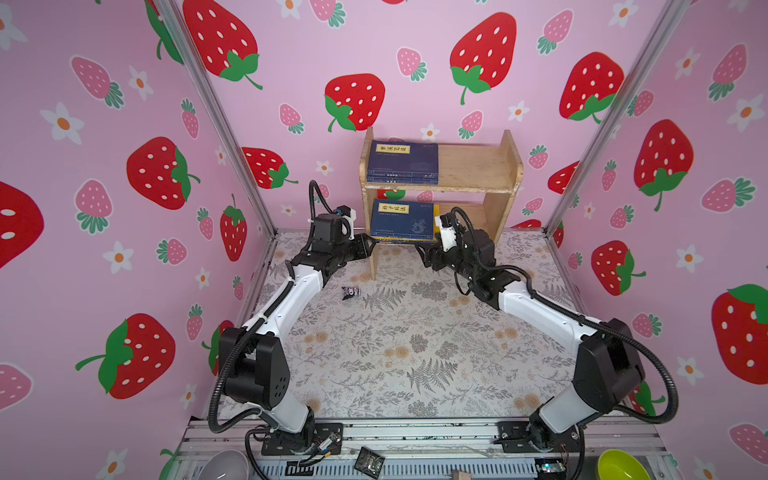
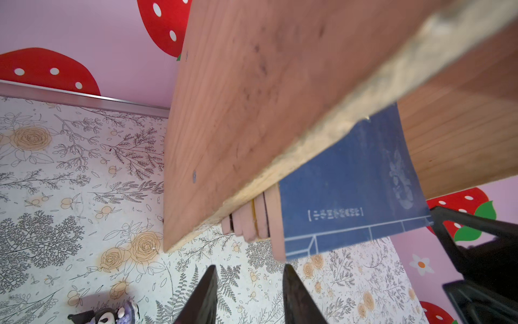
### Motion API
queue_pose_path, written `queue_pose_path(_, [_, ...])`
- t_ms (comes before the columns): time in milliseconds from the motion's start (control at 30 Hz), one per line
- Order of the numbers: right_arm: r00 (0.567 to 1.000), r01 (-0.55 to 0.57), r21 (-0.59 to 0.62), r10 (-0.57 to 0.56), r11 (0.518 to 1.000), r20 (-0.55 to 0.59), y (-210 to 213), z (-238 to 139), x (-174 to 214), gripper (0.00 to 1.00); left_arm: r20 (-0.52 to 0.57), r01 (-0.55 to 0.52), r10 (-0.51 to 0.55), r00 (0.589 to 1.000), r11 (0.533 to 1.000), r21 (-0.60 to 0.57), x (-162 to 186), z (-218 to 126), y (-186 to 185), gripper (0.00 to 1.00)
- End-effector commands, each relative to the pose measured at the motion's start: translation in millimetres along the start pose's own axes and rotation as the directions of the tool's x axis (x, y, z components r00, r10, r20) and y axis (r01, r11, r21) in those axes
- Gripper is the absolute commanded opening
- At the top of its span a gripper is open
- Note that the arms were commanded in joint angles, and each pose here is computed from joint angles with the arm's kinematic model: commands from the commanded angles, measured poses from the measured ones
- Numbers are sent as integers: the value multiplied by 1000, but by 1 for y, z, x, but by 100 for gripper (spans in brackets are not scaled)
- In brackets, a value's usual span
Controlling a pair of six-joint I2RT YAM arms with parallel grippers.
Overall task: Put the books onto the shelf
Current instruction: 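Push the blue book deeper into the lower shelf with both grippers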
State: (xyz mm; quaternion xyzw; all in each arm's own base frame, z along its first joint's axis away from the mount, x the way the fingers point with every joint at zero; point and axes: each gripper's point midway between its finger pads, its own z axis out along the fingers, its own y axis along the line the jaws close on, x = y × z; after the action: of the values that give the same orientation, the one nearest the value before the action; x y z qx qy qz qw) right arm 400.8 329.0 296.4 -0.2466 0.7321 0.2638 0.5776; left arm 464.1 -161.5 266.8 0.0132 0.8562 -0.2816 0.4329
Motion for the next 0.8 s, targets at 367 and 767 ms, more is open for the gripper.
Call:
queue_pose_path(367, [999, 6, -4, -6, 1000, 34, -10, 14, -10, 67, 58, -8, 7, 998, 1000, 3, -25, 0, -9, 39])
queue_pose_path(767, [1000, -2, 3, 2, 1000, 22, -18, 22, -6, 58, 65, -2, 2, 998, 1000, 4, -26, 1, -9, 38])
